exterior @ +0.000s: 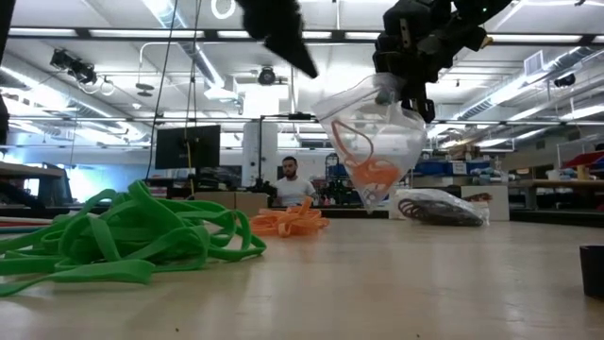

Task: Sort rubber bands
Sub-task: Put the orange rubber band into the transparent zip bag

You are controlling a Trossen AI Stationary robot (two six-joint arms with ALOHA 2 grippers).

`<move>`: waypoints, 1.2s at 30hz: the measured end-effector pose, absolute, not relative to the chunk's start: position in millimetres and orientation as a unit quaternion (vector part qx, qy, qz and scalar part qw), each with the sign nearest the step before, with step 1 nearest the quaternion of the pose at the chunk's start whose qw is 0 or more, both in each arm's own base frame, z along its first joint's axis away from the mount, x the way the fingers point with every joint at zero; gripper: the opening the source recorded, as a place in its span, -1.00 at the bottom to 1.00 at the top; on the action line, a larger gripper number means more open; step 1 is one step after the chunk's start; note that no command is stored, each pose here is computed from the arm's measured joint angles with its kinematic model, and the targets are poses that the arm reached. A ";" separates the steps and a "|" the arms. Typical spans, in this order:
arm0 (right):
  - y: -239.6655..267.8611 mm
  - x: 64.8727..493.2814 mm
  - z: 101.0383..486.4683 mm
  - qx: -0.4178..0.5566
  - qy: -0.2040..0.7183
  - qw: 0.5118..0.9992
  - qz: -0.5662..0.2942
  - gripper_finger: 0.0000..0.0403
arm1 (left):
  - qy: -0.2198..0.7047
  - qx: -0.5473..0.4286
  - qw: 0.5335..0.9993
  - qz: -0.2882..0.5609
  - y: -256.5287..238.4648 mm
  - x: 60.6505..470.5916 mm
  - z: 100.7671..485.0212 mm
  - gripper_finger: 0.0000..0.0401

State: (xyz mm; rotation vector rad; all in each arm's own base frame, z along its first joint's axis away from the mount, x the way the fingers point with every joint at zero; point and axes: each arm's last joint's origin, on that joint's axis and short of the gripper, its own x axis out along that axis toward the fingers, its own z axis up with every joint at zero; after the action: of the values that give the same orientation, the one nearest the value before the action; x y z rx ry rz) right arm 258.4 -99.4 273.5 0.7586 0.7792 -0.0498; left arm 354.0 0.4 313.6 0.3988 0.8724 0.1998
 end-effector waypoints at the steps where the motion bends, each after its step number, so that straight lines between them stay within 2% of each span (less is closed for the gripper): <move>1: -99.4 258.4 273.3 0.360 0.371 0.855 -0.023 -1.00 | 0.428 0.178 0.882 0.090 0.0 349.4 310.4 -0.17; 7: -99.4 258.4 273.5 0.353 0.371 0.859 -0.020 -1.00 | 0.463 0.137 0.873 0.067 -1.6 336.1 267.5 -0.21; 15: -99.4 258.3 273.4 0.351 0.372 0.859 -0.019 -1.00 | 0.410 0.073 0.901 0.124 23.3 330.7 203.5 -0.22; 23: -100.0 258.4 273.6 0.349 0.370 0.861 -0.021 -1.00 | 0.427 -0.081 0.893 0.119 59.5 329.8 167.7 -0.22; 27: -99.9 258.2 273.4 0.349 0.372 0.860 -0.022 -1.00 | 0.452 -0.097 0.879 0.116 60.5 332.7 149.1 -0.22; 33: -100.1 258.5 273.6 0.347 0.370 0.861 -0.023 -1.00 | 0.455 -0.112 0.878 0.103 60.1 335.6 142.0 -0.23; 36: -100.3 258.5 273.7 0.345 0.369 0.863 -0.025 -1.00 | 0.445 -0.120 0.882 0.096 59.9 338.7 140.6 -0.33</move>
State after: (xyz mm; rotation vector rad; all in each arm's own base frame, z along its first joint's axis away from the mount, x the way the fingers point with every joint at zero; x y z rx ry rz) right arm 258.5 -100.3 273.7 0.7238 0.7741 -0.0522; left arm 338.7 59.9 140.6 -0.2500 0.9266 0.1999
